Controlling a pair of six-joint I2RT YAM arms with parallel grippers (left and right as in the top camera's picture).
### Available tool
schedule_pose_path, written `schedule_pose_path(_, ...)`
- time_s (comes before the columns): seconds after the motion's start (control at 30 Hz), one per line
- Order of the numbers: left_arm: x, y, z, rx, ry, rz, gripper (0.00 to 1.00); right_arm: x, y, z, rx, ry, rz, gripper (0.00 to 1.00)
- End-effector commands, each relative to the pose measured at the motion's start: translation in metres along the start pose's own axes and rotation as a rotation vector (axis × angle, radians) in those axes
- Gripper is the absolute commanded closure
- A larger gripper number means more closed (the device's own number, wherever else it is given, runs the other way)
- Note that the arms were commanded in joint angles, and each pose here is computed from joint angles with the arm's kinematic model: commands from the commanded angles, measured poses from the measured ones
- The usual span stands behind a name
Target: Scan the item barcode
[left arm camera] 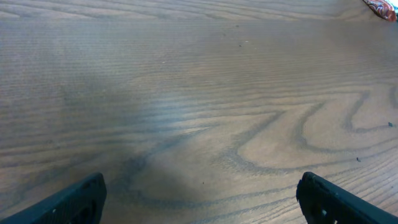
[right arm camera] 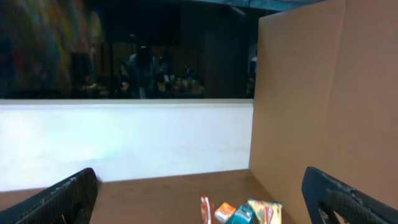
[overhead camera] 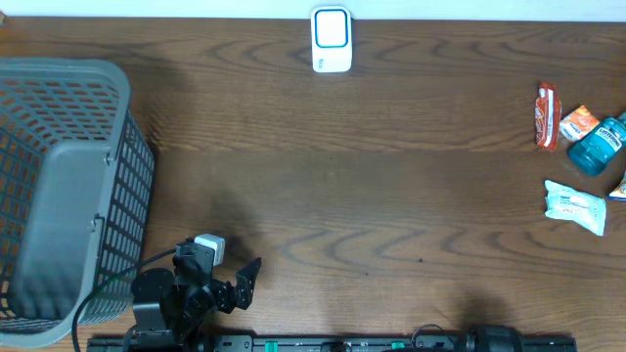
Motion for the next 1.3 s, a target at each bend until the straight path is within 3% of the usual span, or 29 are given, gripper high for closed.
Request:
schedule_pose_path(0.0,0.001,0.000,0.001,0.001,-0.003,0.003,0.02,-0.022,0.001,0.015,0.026,0.012,-0.012,0.01)
schedule_pose_path(0.33,0.001,0.000,0.001,0.001,-0.003,0.003,0.02,-0.107,0.003,0.011,0.059,-0.050,-0.044,0.01)
schedule_pose_path(0.87,0.001,0.000,0.001,0.001,-0.003,0.003,0.02,-0.170,0.032,-0.115,0.154,-0.035,-0.077,0.01)
schedule_pose_path(1.27,0.001,0.000,0.001,0.000,-0.003,0.003,0.02,-0.253,0.058,-0.183,0.156,-0.070,-0.090,0.01)
Point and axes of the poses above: each gripper's point midway between its finger pads, its own z axis back along the fingers, its own y axis along the line the jaws close on, x = y × z, the point moved 10 cm from there along z, back along the fingers, and after that the axes turned 1 degree about z, right-handed, at the moved point
